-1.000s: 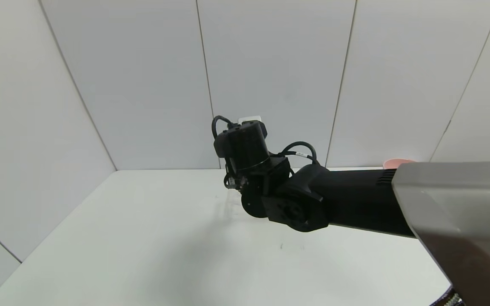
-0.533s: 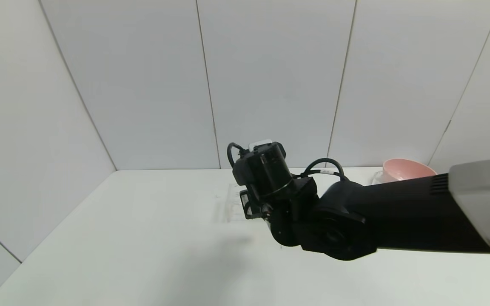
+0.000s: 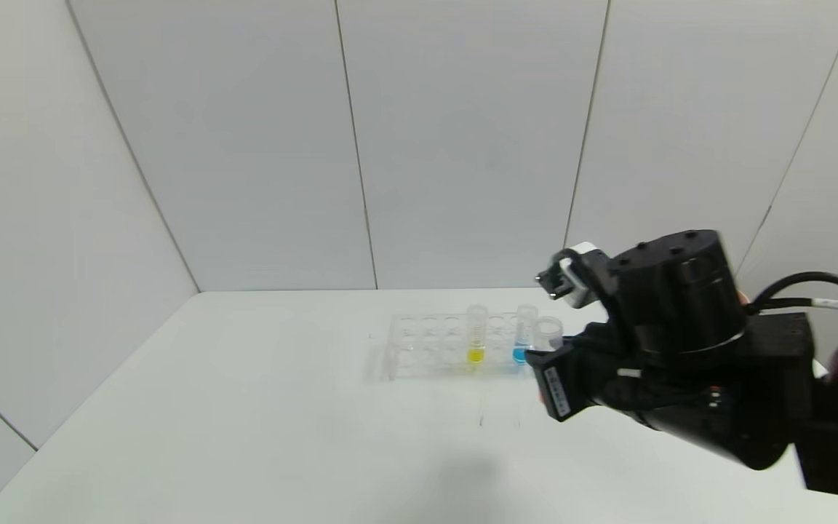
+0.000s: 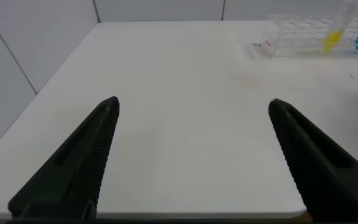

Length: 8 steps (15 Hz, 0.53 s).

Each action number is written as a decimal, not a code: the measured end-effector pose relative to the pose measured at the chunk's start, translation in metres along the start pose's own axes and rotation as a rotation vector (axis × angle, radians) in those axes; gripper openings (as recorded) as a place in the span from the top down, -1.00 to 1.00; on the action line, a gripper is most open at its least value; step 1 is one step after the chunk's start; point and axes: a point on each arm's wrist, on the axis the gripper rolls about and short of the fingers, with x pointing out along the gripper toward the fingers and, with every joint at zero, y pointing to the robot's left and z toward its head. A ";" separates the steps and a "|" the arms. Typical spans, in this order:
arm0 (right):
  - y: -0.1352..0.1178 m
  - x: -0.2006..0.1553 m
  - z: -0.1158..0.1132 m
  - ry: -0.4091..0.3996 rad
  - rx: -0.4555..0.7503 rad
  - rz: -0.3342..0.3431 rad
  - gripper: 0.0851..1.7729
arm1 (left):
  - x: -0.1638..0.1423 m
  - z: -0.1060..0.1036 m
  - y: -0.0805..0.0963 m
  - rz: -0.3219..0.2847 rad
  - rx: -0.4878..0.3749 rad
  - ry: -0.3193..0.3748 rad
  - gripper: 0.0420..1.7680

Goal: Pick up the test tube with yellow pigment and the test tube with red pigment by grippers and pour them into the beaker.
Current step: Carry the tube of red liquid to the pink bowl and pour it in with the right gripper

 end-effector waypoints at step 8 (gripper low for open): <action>-0.106 -0.054 -0.029 -0.024 -0.080 0.006 0.51 | 0.000 0.000 0.000 0.000 0.000 0.000 -0.94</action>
